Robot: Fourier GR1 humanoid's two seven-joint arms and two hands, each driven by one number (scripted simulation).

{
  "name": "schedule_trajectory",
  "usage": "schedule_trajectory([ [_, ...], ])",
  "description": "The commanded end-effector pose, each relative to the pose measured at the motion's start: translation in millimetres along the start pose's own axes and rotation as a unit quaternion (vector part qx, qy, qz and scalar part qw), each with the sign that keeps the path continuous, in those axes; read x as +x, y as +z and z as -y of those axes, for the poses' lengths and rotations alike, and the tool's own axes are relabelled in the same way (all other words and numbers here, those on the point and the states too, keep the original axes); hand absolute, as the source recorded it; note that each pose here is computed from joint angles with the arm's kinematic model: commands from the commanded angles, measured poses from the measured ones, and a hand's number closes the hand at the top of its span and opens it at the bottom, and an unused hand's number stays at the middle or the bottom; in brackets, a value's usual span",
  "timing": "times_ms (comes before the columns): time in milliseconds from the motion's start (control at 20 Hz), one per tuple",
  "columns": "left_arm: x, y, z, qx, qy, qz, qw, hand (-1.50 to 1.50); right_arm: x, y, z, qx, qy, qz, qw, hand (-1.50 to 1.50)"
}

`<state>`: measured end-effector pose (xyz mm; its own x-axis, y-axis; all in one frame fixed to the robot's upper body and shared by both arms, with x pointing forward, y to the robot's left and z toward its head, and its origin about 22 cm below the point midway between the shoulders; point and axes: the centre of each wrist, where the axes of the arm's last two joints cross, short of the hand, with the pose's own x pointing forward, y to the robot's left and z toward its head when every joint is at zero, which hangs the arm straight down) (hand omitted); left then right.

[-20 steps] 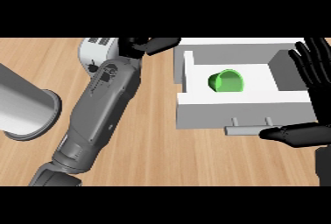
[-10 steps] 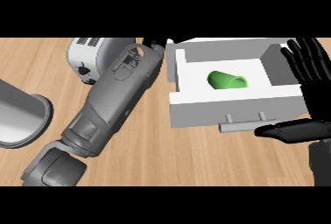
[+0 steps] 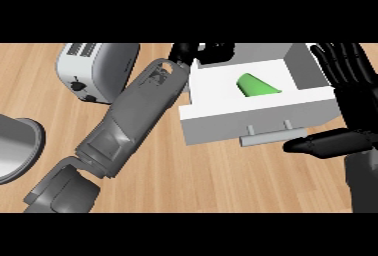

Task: Pick up the cup, place it into the drawer and close the drawer

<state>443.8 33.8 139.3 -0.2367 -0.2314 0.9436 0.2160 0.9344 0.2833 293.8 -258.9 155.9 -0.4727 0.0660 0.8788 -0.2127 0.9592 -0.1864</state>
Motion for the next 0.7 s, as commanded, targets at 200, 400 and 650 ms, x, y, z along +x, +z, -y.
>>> schedule_trajectory([
  [200, -31.9, 13.5, 1.2, -0.015, 0.003, -0.022, 0.9996, -1.5, 8.0, -15.0, -18.1, 0.032, -0.01, 0.02, 0.999, -1.5],
  [400, -34.9, 17.2, 0.9, 0.001, 0.072, -0.005, 0.9974, -1.5, 7.6, -16.3, -36.4, 0.101, -0.071, 0.03, 0.992, -1.5],
  [650, -16.5, 12.9, 2.6, -0.001, 0.148, 0.067, 0.9867, -1.5, -1.4, -17.4, -59.6, 0.226, -0.105, 0.03, 0.968, 1.5],
])
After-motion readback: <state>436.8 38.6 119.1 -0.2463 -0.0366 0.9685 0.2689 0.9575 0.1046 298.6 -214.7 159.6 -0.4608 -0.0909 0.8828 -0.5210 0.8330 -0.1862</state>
